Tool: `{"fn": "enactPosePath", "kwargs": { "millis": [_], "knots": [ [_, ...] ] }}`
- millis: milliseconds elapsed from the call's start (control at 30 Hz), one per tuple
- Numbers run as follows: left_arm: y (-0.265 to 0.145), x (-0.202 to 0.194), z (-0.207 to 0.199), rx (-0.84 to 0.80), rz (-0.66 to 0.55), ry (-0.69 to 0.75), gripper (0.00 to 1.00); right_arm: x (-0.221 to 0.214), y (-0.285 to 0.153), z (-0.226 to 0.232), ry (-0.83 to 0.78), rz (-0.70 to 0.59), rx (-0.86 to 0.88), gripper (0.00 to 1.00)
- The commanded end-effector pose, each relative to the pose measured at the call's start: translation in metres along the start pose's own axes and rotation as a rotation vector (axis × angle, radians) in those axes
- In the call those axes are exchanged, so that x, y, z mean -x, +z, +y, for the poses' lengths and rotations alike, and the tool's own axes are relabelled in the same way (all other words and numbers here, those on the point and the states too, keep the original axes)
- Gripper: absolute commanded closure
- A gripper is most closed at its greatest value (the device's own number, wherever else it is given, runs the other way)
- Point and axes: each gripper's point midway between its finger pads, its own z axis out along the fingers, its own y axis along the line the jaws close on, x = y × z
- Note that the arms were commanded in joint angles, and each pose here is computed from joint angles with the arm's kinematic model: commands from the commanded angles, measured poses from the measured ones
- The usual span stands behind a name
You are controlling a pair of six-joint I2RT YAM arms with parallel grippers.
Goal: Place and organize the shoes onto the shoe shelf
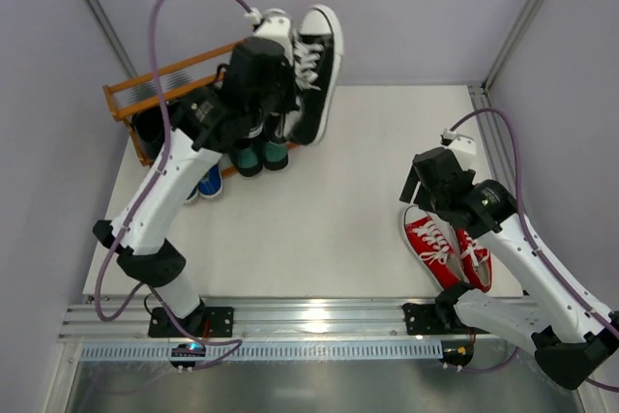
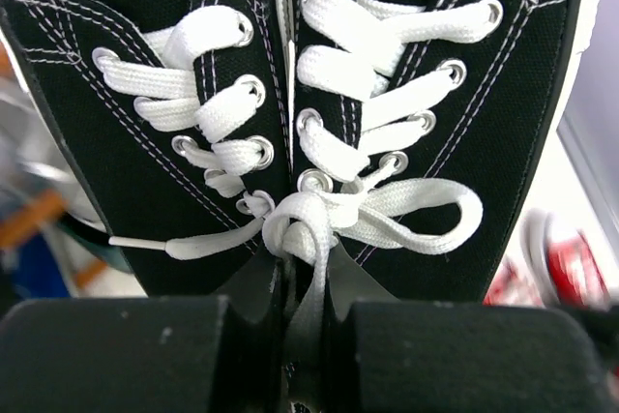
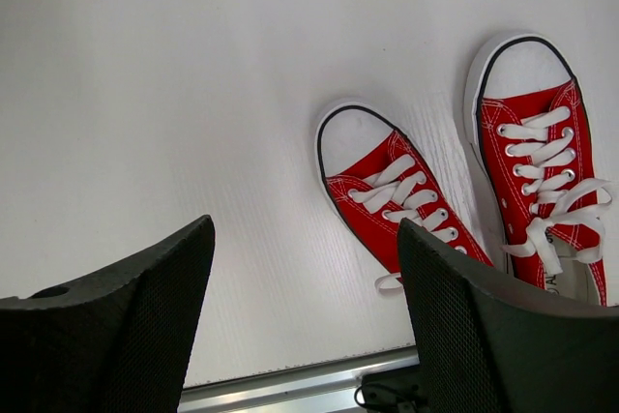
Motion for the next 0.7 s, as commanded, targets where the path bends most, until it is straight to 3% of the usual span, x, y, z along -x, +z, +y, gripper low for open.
{"fn": "enactPosePath", "kwargs": {
  "millis": [0, 33, 67, 233, 433, 667],
  "knots": [
    [0.003, 0.066, 0.082, 0.192, -0.118, -0.019, 1.0, 0.018, -0.009, -0.005, -0.008, -0.049, -0.012, 0.23],
    [0.002, 0.072, 0.095, 0.216, -0.118, -0.029, 1.0, 0.02, -0.01, -0.004, -0.009, -0.051, -0.01, 0.23],
    [-0.013, 0.101, 0.12, 0.247, -0.198, -0.075, 1.0, 0.021, -0.011, -0.003, -0.011, -0.052, -0.008, 0.23],
    [-0.021, 0.125, 0.203, 0.424, -0.279, -0.129, 1.0, 0.031, -0.014, 0.002, -0.031, -0.053, -0.005, 0.24],
    [-0.052, 0.12, 0.284, 0.711, -0.275, -0.124, 1.0, 0.037, -0.012, 0.007, -0.077, -0.028, -0.018, 0.24],
    [-0.063, 0.094, 0.344, 0.831, -0.196, -0.192, 1.0, 0.046, -0.011, 0.019, -0.118, -0.002, -0.017, 0.25]
  ]
}}
